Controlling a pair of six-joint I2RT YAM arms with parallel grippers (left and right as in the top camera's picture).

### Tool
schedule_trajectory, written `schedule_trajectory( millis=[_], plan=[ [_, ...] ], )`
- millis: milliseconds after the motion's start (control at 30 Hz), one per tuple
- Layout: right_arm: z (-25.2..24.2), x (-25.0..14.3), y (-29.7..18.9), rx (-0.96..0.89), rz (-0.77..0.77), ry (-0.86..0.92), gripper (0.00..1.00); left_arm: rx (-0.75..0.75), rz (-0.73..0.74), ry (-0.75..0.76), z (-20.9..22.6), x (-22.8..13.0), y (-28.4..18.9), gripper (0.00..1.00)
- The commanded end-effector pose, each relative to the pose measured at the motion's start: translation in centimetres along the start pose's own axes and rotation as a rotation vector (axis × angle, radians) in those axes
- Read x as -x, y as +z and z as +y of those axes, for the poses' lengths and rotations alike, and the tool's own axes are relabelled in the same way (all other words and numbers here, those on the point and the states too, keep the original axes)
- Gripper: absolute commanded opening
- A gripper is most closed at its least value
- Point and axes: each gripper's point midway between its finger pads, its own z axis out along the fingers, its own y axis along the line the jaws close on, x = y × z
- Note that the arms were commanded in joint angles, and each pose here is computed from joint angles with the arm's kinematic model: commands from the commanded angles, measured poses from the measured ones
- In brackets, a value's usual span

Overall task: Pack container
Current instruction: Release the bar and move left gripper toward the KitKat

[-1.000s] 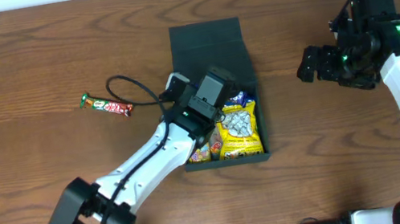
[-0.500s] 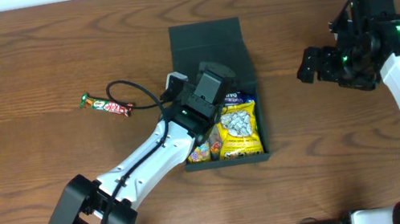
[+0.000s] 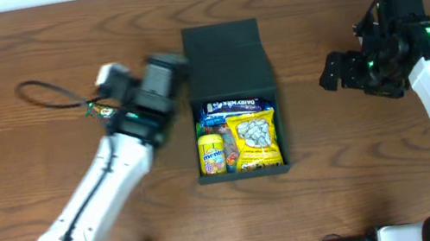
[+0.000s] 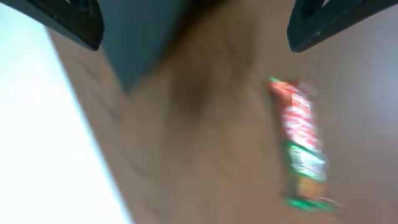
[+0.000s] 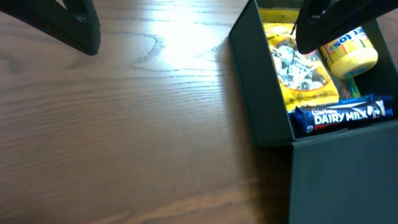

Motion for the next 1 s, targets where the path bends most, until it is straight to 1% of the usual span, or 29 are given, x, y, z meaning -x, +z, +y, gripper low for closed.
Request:
schedule_trajectory(
  millis=[0, 67, 133, 200, 300, 367, 633, 833, 867, 933, 967],
  plan=[
    [-0.1, 0.2, 0.2, 0.004, -0.004, -0.008, 0.99, 0.075, 0.071, -0.078, 2.5, 2.4, 2.6, 0.95],
    [-0.1, 0.4, 0.2, 0.006, -0.012, -0.01, 0.99, 0.092, 0.107, -0.083, 3.4, 3.5, 4.0, 0.95],
    [-0.1, 0.5, 0.2, 0.006, -0.014, -0.01, 0.99, 0.087, 0.164, -0.033, 3.9, 3.7, 5.6, 0.95],
    [-0.1, 0.5, 0.2, 0.006, -0.014, -0.01, 0.99, 0.084, 0.214, 0.01, 4.3, 3.2, 6.7, 0.95],
    [-0.1, 0.5, 0.2, 0.006, -0.014, -0.01, 0.99, 0.128, 0.27, 0.078, 5.8, 2.0, 8.2, 0.95],
    [-0.1, 0.4, 0.2, 0.006, -0.014, -0.01, 0.99, 0.155, 0.296, 0.086, 6.6, 1.2, 8.8, 0.96],
    [-0.1, 0.5, 0.2, 0.006, -0.014, -0.01, 0.99, 0.228, 0.37, 0.089, 8.8, -1.0, 10.7, 0.95],
    [-0.2, 0.2, 0.3, 0.004, -0.005, -0.009, 0.99, 0.268, 0.387, 0.093, 10.0, -1.7, 11.4, 0.96],
    [-0.2, 0.2, 0.4, 0.004, -0.004, -0.008, 0.99, 0.272, 0.389, 0.093, 10.1, -1.8, 11.5, 0.96],
    [-0.3, 0.0, 0.7, 0.003, 0.002, -0.007, 0.99, 0.276, 0.39, 0.091, 10.2, -1.9, 11.5, 1.0],
    [-0.3, -0.1, 0.9, 0.002, 0.004, -0.007, 0.99, 0.279, 0.392, 0.091, 10.3, -1.9, 11.6, 1.0]
  ],
)
